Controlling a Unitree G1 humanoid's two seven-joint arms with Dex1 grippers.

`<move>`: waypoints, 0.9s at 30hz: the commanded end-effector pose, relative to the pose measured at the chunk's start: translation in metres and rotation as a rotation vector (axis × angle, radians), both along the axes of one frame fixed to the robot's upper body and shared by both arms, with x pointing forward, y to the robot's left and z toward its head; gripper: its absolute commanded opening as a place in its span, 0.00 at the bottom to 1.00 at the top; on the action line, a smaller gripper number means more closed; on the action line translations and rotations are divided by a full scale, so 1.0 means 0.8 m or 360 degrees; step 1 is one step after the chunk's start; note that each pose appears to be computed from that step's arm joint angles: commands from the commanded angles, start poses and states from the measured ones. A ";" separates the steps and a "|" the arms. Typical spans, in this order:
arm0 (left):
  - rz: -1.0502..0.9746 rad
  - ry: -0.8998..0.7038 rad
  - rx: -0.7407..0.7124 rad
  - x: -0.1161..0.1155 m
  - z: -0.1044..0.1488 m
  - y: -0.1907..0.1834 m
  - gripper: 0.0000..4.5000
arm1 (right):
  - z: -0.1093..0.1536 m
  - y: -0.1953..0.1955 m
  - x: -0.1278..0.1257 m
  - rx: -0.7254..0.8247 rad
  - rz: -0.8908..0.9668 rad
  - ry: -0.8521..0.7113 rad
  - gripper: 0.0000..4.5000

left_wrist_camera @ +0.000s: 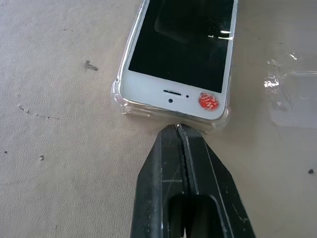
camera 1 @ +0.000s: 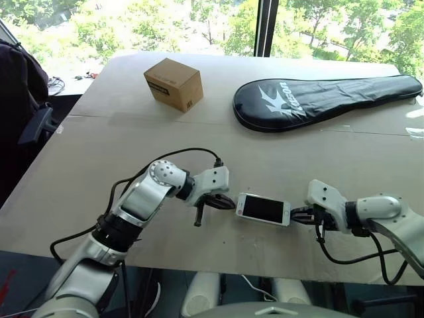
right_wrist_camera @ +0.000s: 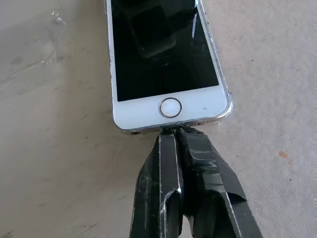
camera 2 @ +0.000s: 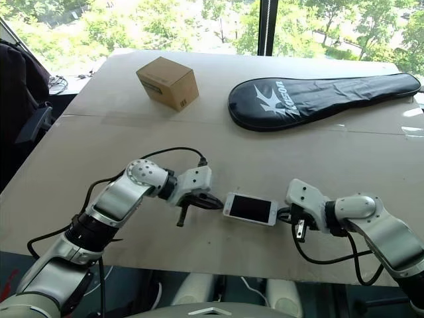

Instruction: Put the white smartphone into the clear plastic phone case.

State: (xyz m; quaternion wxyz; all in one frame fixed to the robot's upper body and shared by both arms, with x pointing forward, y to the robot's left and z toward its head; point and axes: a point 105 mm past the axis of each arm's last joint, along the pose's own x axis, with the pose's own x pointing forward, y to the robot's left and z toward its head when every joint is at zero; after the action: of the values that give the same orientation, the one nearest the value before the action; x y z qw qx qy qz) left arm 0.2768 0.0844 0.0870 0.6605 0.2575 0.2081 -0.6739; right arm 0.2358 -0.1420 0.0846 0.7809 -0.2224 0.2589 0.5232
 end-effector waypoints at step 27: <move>0.0097 0.0077 -0.0207 0.004 -0.020 -0.020 0.00 | 0.023 -0.024 -0.011 0.0692 -0.0045 -0.0343 0.01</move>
State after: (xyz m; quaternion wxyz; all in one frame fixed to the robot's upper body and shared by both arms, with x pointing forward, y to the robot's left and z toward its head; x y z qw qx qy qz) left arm 0.2785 0.0657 0.0844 0.6884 0.1771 0.1675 -0.6831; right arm 0.2273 -0.1642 0.0992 0.8434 -0.0925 0.0750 0.5239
